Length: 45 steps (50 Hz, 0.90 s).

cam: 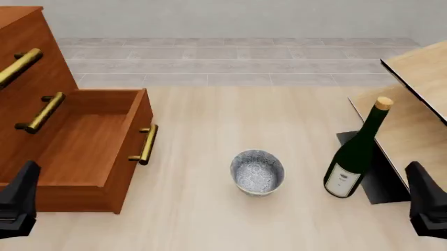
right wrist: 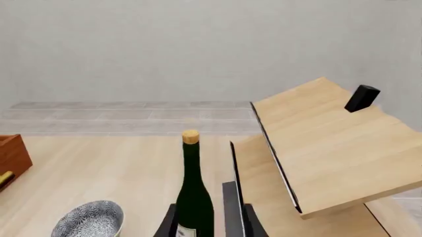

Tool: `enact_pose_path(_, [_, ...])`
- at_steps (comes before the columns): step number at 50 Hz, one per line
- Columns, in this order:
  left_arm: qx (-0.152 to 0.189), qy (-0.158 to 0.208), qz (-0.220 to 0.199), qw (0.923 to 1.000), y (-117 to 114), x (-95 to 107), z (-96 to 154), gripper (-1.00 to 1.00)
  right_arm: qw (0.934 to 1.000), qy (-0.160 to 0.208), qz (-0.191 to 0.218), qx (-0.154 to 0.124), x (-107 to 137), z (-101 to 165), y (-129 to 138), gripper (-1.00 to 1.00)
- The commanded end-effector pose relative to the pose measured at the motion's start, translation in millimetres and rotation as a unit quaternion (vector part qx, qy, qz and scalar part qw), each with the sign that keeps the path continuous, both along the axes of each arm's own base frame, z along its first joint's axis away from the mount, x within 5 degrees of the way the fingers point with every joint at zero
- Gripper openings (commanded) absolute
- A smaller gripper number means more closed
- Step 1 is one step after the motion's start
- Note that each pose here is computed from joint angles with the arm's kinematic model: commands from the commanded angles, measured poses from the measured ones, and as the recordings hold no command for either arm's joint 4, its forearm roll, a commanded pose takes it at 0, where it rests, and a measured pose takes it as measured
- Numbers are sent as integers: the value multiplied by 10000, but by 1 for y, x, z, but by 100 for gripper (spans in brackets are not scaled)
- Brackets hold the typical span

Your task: Put the bowl on top of the cabinet.

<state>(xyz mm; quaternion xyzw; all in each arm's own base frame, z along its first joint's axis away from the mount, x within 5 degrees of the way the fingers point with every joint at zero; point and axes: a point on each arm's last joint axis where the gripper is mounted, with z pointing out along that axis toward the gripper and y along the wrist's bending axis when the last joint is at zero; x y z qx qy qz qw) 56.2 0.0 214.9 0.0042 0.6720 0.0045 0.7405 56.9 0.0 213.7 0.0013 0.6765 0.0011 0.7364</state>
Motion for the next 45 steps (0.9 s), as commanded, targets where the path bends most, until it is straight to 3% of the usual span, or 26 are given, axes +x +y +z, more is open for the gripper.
enact_pose_path(1, [-47,7,3,10000,0,0,2,100,10000,-30,-50,17,-1,2,-1,100])
enact_pose_path(8, [94,-51,-80,9999,-1,0,2,100,9999,-43,-75,50,-1,1,-1,100])
enact_pose_path(27, [-33,101,-77,9999,-1,4,5,100,9999,-56,-71,62,-1,2,-1,100])
enact_pose_path(37, [257,255,-367,9987,-6,18,21,100,9999,-72,-75,65,-1,2,-1,100])
enact_pose_path(41, [154,398,-473,9980,-8,29,30,100,9999,-83,-80,61,-1,3,-1,100])
enact_pose_path(45, [162,311,-626,9974,-11,31,41,100,9999,-90,-84,54,-1,2,-1,100])
